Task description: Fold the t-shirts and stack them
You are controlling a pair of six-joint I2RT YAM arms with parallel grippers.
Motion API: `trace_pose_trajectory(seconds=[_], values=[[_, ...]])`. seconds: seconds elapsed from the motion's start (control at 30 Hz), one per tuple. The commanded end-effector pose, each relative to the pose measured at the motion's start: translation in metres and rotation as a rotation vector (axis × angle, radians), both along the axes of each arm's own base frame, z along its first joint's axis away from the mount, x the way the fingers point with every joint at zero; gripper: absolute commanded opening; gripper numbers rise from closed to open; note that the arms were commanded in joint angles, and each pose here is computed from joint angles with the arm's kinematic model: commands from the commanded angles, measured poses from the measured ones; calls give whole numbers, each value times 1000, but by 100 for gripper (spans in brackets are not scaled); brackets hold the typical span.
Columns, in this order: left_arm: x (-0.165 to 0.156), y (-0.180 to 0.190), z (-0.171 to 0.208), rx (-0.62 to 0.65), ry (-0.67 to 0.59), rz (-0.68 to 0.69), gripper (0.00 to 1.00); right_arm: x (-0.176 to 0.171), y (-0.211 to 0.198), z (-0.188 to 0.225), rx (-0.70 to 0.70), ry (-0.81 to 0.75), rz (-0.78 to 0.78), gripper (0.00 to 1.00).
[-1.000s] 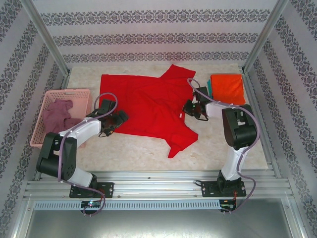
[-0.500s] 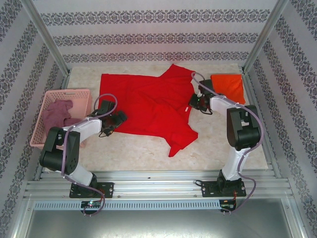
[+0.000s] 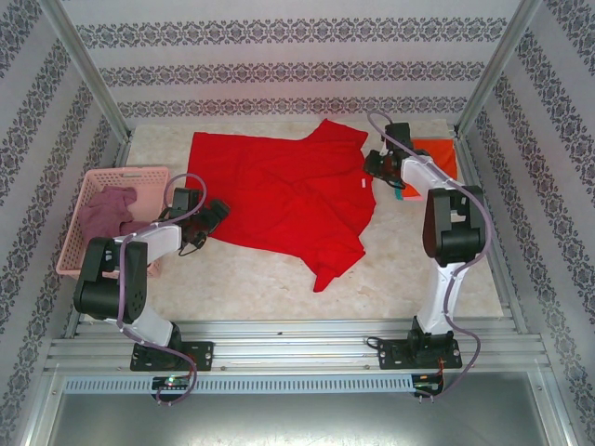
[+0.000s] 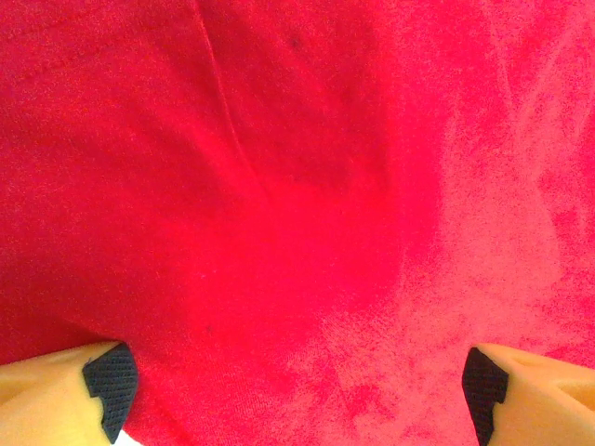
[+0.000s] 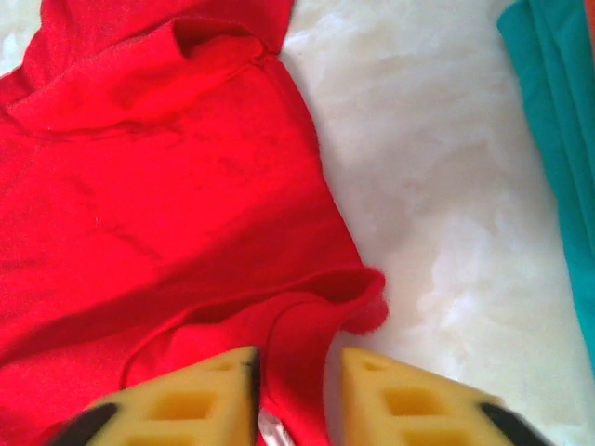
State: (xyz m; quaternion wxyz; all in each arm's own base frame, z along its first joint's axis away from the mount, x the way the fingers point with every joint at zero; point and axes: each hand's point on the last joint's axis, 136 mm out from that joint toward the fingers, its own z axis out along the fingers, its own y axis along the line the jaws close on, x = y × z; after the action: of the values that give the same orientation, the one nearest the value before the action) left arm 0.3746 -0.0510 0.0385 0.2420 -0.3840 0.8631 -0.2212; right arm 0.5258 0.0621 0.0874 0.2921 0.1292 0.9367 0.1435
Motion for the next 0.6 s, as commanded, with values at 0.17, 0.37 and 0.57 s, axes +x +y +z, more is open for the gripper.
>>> trace_pose_trajectory(seconds=[0.17, 0.37, 0.57], values=[[-53, 3, -34, 18, 215, -20, 94, -60, 15, 37, -79, -86, 38, 61], [-33, -6, 6, 12, 123, -73, 94, -159, 77, 7, -20, -5, 134, 48], [-4, -6, 25, 39, 73, -92, 94, -233, 117, -35, 3, 131, 204, 32]])
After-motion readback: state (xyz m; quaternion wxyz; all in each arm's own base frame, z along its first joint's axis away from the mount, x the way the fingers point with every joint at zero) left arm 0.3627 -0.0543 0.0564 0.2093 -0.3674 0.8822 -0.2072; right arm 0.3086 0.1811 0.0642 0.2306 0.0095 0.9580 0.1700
